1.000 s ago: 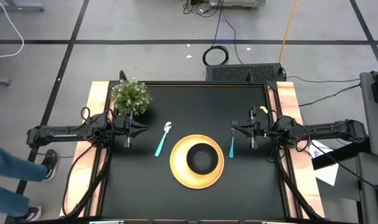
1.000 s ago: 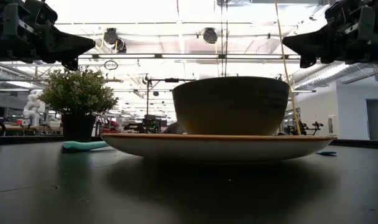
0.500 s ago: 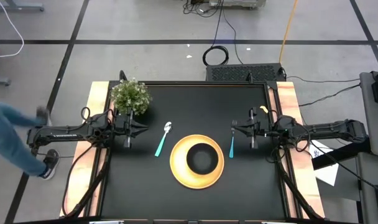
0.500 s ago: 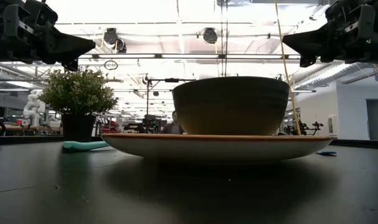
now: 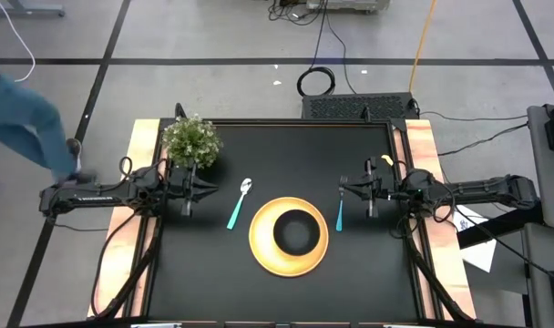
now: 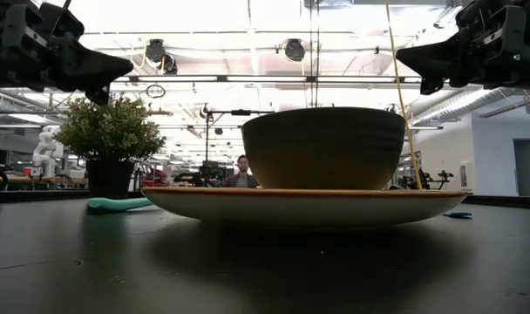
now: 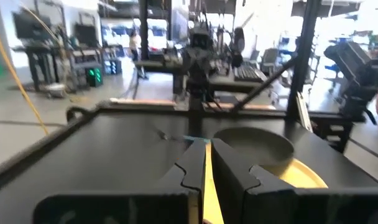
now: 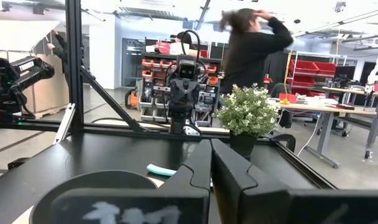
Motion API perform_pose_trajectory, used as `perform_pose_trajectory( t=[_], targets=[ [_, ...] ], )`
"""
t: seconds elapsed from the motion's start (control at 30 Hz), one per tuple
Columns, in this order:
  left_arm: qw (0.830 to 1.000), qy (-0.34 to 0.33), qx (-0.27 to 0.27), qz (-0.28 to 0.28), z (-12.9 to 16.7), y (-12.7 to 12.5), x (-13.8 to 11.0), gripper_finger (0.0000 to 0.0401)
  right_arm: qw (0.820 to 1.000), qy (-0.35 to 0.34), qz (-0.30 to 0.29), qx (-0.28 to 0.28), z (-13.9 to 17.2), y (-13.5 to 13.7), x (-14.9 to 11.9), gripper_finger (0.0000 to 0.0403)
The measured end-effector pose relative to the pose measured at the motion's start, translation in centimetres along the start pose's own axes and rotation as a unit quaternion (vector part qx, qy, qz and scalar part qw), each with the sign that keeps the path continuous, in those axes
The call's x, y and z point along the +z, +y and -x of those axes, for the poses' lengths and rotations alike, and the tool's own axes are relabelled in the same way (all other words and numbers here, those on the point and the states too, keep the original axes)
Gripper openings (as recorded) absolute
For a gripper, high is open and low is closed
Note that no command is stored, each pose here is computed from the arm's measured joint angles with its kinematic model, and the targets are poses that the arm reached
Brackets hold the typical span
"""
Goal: Set table place
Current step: Put the black bowl on the yellow plate
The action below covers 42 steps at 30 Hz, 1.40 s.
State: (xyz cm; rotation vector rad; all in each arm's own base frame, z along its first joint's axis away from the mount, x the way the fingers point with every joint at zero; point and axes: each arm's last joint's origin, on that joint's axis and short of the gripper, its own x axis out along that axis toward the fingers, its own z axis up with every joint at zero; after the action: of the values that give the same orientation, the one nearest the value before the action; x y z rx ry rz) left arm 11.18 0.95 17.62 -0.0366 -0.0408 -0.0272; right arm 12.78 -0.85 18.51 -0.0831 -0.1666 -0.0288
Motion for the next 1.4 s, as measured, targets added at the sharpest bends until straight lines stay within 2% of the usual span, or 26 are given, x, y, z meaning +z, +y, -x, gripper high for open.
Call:
perform_pose_trajectory(
  t=[0.37,0.73,1.13,1.4],
  targets=[
    [0.998,0.027,-0.033,0.054,0.0,-0.2,-0.5,0.0033,1.000,0.000,0.000,0.000,0.0,0.0,0.0,0.0000],
    [0.995,0.067,-0.046,0.053,-0.8,-0.5,-1.3,0.0033,1.000,-0.004,-0.004,0.000,0.0,0.0,0.1,0.0000],
    [0.993,0.059,-0.100,0.024,-2.7,-1.7,-1.6,0.0033,1.000,-0.008,-0.005,-0.001,0.0,0.0,0.1,0.0000],
    [0.994,0.040,-0.103,0.014,-3.0,-1.8,-1.4,0.0033,1.000,-0.007,-0.017,0.000,0.0,0.0,0.1,0.0000]
  ],
)
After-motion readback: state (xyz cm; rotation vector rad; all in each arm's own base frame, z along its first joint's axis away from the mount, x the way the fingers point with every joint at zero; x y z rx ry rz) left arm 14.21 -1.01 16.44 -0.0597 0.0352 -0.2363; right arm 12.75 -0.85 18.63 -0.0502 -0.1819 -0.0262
